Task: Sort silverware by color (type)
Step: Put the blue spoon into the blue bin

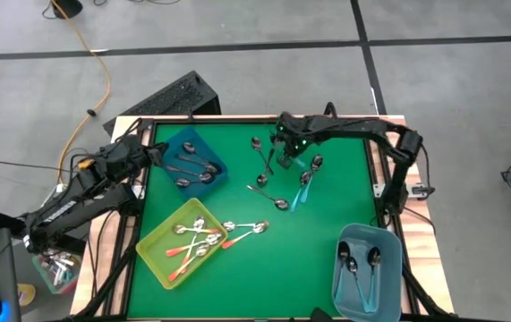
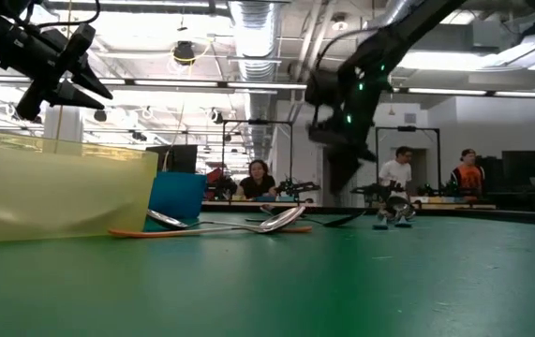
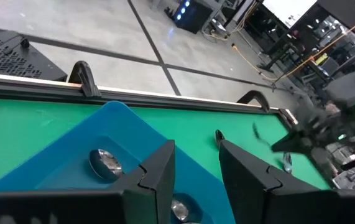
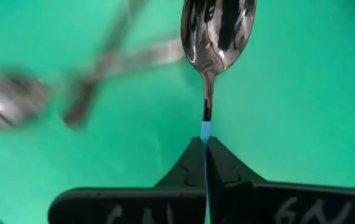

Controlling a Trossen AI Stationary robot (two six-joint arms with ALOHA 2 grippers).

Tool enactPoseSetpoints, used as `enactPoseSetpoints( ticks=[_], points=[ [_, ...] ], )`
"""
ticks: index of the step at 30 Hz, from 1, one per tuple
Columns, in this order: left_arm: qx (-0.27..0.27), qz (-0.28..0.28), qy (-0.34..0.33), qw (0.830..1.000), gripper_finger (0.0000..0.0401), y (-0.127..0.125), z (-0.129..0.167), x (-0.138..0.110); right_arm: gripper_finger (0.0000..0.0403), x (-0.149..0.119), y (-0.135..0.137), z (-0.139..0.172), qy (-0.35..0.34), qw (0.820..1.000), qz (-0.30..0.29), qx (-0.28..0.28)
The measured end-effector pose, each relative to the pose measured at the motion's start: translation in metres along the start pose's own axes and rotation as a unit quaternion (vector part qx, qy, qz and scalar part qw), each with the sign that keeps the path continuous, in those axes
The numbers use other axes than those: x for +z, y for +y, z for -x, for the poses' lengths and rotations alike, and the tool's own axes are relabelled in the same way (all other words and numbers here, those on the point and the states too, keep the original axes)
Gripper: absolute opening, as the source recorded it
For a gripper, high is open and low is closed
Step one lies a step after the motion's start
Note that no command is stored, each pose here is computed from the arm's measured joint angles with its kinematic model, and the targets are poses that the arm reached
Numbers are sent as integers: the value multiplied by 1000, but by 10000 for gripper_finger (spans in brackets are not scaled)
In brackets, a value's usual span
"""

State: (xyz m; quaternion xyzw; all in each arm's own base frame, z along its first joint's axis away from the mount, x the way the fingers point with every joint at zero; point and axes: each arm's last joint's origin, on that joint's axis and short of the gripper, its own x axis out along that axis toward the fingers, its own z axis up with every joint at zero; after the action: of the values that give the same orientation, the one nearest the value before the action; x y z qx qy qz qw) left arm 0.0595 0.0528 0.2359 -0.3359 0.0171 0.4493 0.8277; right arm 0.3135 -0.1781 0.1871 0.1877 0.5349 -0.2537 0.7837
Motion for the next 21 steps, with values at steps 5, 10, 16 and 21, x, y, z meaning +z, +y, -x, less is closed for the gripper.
enactPoseSetpoints(
  ticks=[5,10,16,21],
  points=[
    [0,3,0,1000,110,0,0,0,2,4,-2,30,-41,999,-11,-1],
    [0,5,0,1000,110,0,0,0,1,3,2,68,-90,995,-34,17],
    [0,9,0,1000,110,0,0,0,1,-15,16,123,-130,987,-85,48],
    [0,14,0,1000,110,0,0,0,1,-51,40,175,-150,980,-114,66]
  ],
)
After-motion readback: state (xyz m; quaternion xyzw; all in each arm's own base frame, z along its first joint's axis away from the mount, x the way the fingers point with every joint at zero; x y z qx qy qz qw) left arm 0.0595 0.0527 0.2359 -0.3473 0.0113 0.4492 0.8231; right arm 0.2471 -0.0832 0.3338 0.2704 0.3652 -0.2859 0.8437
